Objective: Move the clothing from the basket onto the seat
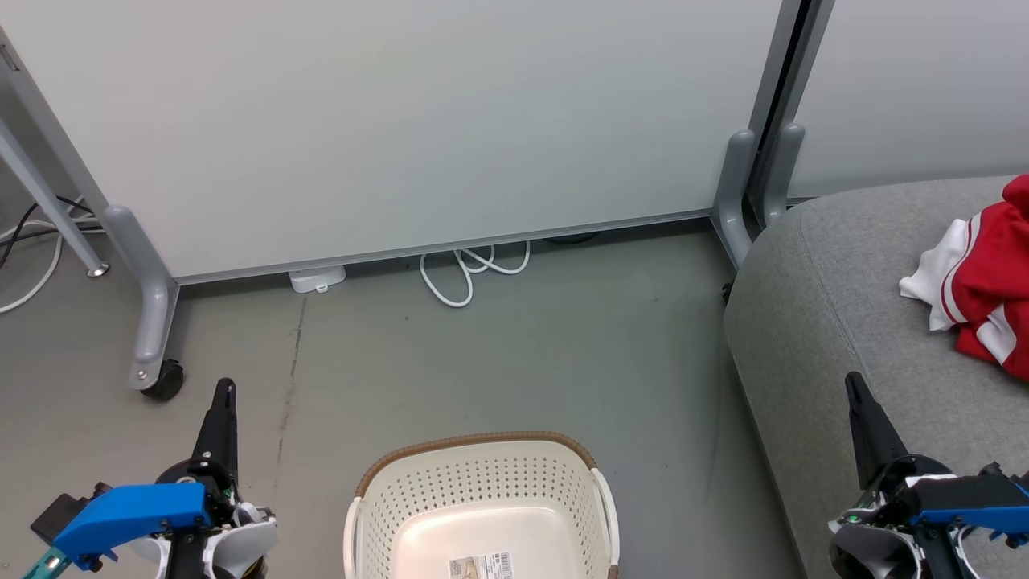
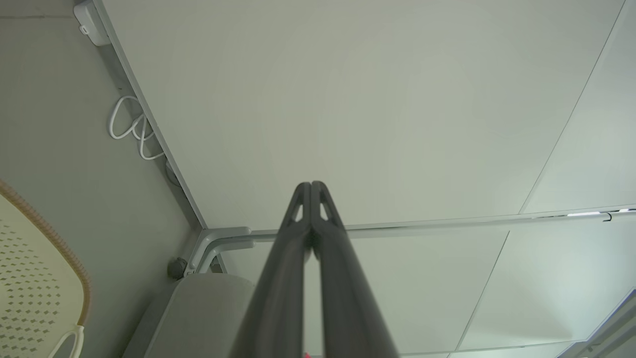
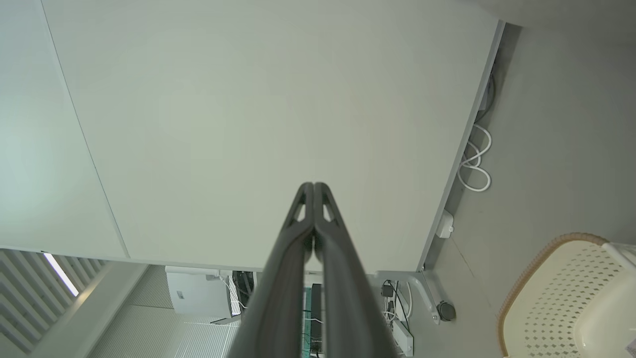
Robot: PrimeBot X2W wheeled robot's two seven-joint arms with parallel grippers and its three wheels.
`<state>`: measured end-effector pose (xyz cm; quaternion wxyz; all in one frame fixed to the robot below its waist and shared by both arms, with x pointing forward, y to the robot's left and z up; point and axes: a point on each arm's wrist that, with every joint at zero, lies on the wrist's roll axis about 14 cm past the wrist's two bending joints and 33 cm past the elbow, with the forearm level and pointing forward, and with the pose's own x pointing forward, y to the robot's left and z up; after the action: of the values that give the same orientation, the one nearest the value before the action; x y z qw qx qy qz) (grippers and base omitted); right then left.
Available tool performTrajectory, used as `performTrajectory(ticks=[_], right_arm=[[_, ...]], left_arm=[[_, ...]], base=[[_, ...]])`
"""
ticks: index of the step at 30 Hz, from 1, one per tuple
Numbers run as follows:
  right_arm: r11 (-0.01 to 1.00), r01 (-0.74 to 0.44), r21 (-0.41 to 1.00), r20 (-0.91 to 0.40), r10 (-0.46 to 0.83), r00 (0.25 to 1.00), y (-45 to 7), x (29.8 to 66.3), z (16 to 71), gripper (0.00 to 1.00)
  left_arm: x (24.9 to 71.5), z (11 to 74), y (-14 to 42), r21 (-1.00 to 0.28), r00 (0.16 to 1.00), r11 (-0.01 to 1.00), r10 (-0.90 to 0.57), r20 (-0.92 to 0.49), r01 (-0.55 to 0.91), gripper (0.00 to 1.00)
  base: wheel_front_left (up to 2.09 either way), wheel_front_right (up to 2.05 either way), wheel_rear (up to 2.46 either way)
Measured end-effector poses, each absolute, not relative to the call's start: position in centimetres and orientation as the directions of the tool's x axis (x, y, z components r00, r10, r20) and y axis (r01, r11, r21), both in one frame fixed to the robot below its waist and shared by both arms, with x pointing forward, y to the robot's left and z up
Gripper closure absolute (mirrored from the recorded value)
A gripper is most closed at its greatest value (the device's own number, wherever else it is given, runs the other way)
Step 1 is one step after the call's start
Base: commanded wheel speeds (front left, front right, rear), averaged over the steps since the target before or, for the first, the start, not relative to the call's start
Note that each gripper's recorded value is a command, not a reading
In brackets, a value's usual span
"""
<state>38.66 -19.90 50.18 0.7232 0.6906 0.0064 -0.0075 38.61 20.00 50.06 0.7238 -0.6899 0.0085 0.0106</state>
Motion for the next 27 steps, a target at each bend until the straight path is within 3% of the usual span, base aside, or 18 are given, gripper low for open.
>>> performTrajectory(ticks=[8, 27], right_arm=[[-0.004, 0.013, 1.0, -0.013, 0.0, 1.0, -19.95, 38.68, 50.3, 1.0], [-0.005, 0.013, 1.0, -0.013, 0.0, 1.0, -19.95, 38.69, 50.31, 1.0]], left_arm=[[38.75, 50.29, 20.02, -1.0, 1.0, -0.004, 0.001, -0.016, -0.016, 1.0], [38.76, 50.31, 20.01, -1.0, 1.0, -0.004, 0.0, -0.016, -0.016, 1.0]], base=[[0.0, 0.0, 0.0], [0.0, 0.0, 0.0]])
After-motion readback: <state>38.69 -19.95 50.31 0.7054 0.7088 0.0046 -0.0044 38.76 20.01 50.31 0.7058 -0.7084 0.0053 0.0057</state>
